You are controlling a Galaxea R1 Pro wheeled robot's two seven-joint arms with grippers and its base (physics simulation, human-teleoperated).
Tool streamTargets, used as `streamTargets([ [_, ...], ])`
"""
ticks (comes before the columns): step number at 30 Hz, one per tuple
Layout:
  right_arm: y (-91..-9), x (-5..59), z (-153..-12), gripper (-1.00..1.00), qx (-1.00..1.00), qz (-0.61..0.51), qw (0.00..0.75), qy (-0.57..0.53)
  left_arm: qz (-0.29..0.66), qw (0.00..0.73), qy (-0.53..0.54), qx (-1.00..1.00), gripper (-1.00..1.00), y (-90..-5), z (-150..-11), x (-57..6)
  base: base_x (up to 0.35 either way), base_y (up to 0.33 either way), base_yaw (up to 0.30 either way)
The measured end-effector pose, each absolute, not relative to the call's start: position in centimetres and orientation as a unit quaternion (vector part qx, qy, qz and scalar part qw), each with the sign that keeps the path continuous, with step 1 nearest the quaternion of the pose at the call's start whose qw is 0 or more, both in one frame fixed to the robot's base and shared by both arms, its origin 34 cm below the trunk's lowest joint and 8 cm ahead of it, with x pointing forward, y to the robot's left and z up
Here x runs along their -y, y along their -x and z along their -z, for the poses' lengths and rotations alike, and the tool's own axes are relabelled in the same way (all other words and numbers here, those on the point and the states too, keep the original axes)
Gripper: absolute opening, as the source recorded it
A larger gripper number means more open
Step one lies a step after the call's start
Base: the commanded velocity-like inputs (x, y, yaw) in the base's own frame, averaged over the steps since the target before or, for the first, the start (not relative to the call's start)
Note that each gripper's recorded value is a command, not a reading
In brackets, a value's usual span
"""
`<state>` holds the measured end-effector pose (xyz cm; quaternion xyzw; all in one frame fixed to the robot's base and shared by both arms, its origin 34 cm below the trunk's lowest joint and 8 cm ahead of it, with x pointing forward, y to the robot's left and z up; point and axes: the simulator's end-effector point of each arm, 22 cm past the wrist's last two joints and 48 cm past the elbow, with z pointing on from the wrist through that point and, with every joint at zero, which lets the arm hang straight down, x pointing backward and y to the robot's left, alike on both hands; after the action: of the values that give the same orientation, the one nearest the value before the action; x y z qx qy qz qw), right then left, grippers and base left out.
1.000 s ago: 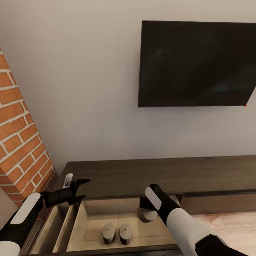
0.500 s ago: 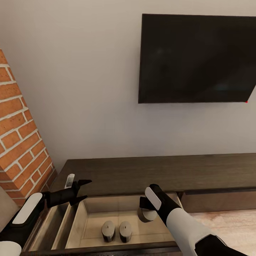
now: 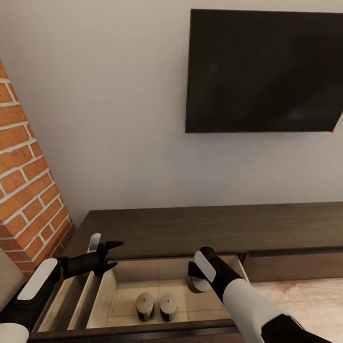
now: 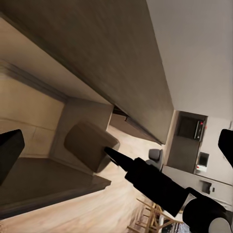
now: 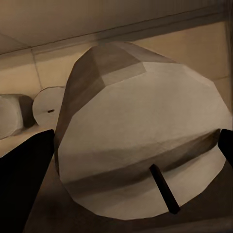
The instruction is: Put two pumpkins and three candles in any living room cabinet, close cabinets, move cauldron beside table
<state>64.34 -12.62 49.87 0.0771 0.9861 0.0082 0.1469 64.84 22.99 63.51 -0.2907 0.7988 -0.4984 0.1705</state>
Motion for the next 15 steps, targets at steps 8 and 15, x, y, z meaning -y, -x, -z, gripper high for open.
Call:
streamTargets([
  [8,-64.3,12.8,-48.2,-1.00,-0.985,-0.006,0.153,-0.079,0.502,0.174,0.288,-0.797,1.00,-64.6,-62.2,-23.0,0.000,0.000,0.000],
  [15,-64.0,12.9,-46.8,-1.00,-0.985,-0.005,0.154,-0.079,0.511,0.175,0.281,-0.793,1.00,-64.4,-61.2,-22.4,0.000,0.000,0.000],
])
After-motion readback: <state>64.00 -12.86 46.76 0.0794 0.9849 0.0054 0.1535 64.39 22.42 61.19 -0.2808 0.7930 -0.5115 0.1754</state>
